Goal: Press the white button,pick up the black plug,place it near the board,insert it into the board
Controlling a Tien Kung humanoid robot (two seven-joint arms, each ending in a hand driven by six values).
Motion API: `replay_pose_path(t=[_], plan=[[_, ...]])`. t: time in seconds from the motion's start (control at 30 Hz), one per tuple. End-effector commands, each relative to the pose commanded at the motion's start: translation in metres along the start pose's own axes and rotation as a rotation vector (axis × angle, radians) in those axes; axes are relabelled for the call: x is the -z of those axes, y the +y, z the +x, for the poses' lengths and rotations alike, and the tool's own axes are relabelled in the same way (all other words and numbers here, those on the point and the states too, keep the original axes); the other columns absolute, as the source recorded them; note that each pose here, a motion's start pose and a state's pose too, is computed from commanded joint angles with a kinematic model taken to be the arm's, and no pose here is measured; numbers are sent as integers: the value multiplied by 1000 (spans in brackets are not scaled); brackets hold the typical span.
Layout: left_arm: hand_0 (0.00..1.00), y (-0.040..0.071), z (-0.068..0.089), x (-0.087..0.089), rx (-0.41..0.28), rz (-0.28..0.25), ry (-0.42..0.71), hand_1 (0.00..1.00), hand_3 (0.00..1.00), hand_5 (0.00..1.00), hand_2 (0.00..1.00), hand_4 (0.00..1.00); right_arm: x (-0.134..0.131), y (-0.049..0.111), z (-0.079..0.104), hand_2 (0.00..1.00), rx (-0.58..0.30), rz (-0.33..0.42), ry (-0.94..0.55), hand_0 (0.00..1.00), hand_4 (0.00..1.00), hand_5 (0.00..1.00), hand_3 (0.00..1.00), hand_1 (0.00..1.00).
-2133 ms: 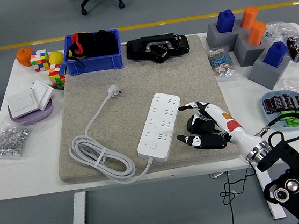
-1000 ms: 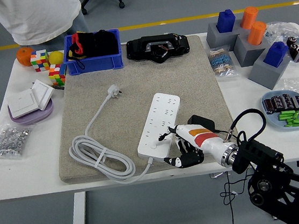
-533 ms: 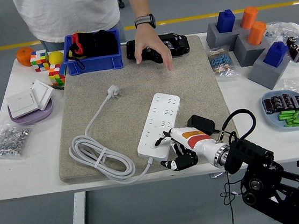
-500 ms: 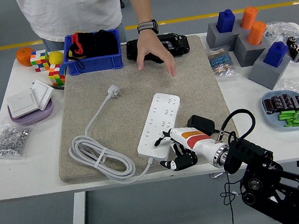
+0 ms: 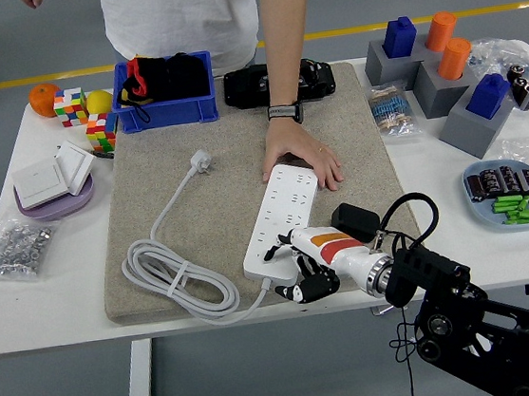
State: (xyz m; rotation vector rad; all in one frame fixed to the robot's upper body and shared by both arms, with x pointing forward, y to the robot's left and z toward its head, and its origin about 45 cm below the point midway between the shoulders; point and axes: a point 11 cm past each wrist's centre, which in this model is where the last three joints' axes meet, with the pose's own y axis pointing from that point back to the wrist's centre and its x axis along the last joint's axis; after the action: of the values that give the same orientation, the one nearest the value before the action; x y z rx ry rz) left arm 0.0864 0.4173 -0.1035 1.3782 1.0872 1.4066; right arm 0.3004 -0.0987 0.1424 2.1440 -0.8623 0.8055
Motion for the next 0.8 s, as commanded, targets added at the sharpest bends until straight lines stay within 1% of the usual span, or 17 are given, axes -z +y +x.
replay_pose_path(t=[0.43,0.8], plan=[[708,0,0,2,0,3,-3,666,683,274,585,666,-8,-2,-4,139,3,-22,12,83,772,234,677,74],[708,0,-1,1,2,2,-1,666,683,273,586,665,-10,0,-2,138,-4,-28,6,79,774,233,677,73]])
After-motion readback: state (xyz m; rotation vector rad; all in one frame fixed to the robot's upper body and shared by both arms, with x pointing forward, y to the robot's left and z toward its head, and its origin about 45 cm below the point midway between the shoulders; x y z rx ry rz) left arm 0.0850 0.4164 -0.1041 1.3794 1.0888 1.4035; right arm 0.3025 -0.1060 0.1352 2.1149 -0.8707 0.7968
